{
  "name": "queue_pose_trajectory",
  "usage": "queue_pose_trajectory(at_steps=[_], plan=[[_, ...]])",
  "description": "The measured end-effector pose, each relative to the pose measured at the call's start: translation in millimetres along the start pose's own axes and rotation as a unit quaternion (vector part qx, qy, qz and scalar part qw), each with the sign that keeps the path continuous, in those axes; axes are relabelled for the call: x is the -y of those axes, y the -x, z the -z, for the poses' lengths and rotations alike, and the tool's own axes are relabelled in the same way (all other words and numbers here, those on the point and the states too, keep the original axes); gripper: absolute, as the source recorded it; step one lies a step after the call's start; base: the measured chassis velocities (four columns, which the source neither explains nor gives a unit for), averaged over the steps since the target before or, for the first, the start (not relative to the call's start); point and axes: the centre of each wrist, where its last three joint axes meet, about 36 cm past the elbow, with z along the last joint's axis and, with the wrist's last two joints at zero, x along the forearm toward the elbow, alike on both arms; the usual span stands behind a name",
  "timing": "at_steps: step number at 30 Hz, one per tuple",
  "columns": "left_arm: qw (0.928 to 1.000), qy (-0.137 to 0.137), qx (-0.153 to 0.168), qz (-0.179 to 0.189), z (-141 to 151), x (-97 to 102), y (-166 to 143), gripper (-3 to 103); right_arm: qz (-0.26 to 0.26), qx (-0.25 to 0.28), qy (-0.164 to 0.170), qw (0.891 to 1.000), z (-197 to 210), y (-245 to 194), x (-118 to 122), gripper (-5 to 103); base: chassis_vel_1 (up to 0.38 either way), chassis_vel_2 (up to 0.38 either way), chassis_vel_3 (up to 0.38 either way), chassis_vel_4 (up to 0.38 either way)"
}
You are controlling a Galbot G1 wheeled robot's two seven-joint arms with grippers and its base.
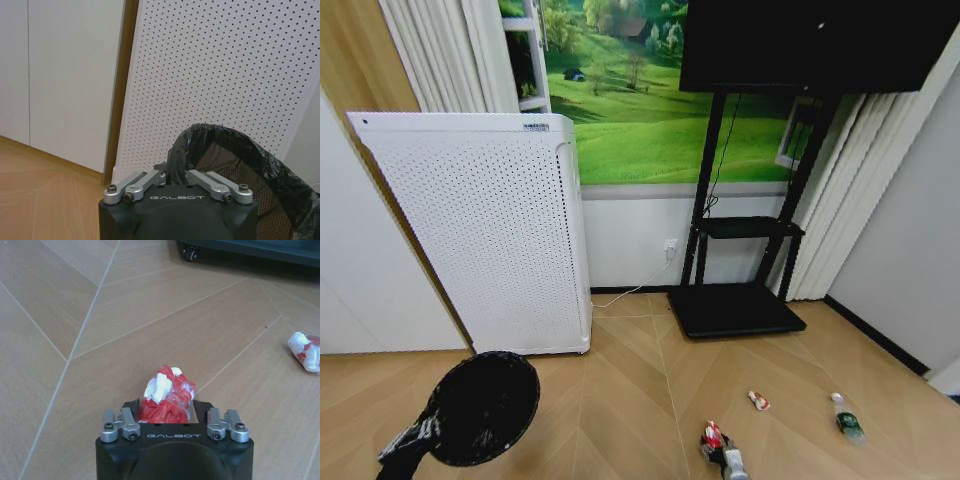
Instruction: Pick up the trash bin and place the garbage on the floor into it.
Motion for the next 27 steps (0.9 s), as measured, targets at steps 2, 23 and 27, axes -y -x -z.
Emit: queue_pose_trajectory(at_steps=[2, 23, 27], plan=[[1.0000, -0.001, 0.000, -0.001, -0.5, 0.5, 0.4, 7, -0.001, 0.000, 0.000, 1.000, -0.6, -0.6, 0.7, 58, 0.000, 0.000, 0.000, 0.000], [0.9954, -0.065, -0.033, -0.062, -8.6, 32.3, 43.2, 7, 0.081, 0.185, 0.134, 0.970, 93.4, -86.5, 32.0, 45, 0.000, 0.000, 0.000, 0.000], [0.9872, -0.122, -0.060, -0.083, -9.4, 50.0, 67.7, 7, 0.135, 0.243, 0.155, 0.948, 135.3, -126.7, 39.7, 45, 0.000, 0.000, 0.000, 0.000]])
